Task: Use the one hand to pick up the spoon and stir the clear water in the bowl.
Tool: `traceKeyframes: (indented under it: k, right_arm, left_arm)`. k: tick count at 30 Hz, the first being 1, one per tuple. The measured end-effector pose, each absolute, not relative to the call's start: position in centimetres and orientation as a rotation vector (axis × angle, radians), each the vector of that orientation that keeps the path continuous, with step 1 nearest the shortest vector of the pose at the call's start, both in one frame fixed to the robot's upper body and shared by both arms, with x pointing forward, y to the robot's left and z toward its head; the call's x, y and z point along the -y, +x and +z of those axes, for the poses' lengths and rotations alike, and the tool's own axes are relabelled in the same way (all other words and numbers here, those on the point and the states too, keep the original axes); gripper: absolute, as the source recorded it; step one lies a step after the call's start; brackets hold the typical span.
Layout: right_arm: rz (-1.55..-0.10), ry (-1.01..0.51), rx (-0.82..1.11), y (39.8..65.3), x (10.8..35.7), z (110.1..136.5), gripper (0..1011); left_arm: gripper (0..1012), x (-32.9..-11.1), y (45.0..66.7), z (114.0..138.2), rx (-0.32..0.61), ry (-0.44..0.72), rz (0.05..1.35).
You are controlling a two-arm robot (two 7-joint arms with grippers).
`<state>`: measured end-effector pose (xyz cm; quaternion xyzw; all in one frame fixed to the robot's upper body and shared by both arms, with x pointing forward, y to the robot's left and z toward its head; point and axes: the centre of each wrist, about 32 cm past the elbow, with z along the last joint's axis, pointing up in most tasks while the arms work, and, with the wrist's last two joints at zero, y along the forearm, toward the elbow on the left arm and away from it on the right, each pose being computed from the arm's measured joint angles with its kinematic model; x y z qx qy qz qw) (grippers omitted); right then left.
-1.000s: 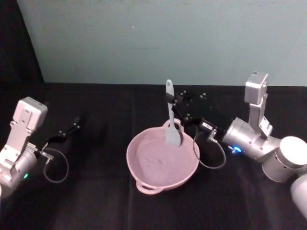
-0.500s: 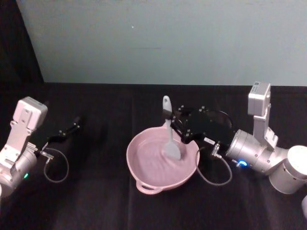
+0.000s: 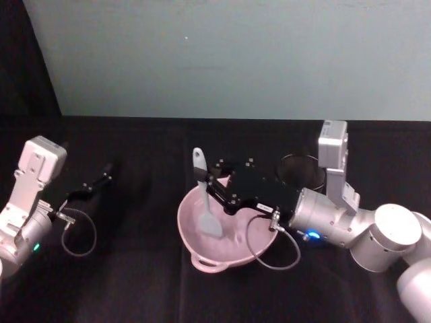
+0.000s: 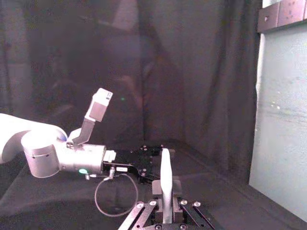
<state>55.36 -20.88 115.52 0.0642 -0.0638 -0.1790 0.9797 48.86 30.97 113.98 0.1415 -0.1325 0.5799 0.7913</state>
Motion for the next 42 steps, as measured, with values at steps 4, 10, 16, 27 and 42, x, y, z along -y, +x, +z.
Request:
traceKeyframes:
  k: [4, 10, 16, 27, 42]
  right_arm:
    - [-0.348, 0.137, 0.130, 56.0, 20.2, 115.4, 112]
    - [-0.365, 0.158, 0.140, 57.6, 19.6, 115.1, 112]
    - [-0.427, 0.176, 0.152, 58.8, 20.2, 114.8, 112]
    - [-0.519, 0.154, 0.171, 58.9, 22.2, 115.2, 112]
    - [-0.543, 0.079, 0.157, 55.8, 24.7, 116.4, 112]
  left_arm:
    - [1005, -31.0, 48.9, 114.0, 0.285, 0.305, 1.248]
    - [1005, -31.0, 48.9, 114.0, 0.285, 0.304, 1.248]
    - [1005, -31.0, 48.9, 114.0, 0.285, 0.304, 1.248]
    - [1005, -31.0, 48.9, 114.0, 0.285, 0.304, 1.248]
    - [1005, -31.0, 48.9, 114.0, 0.285, 0.304, 1.248]
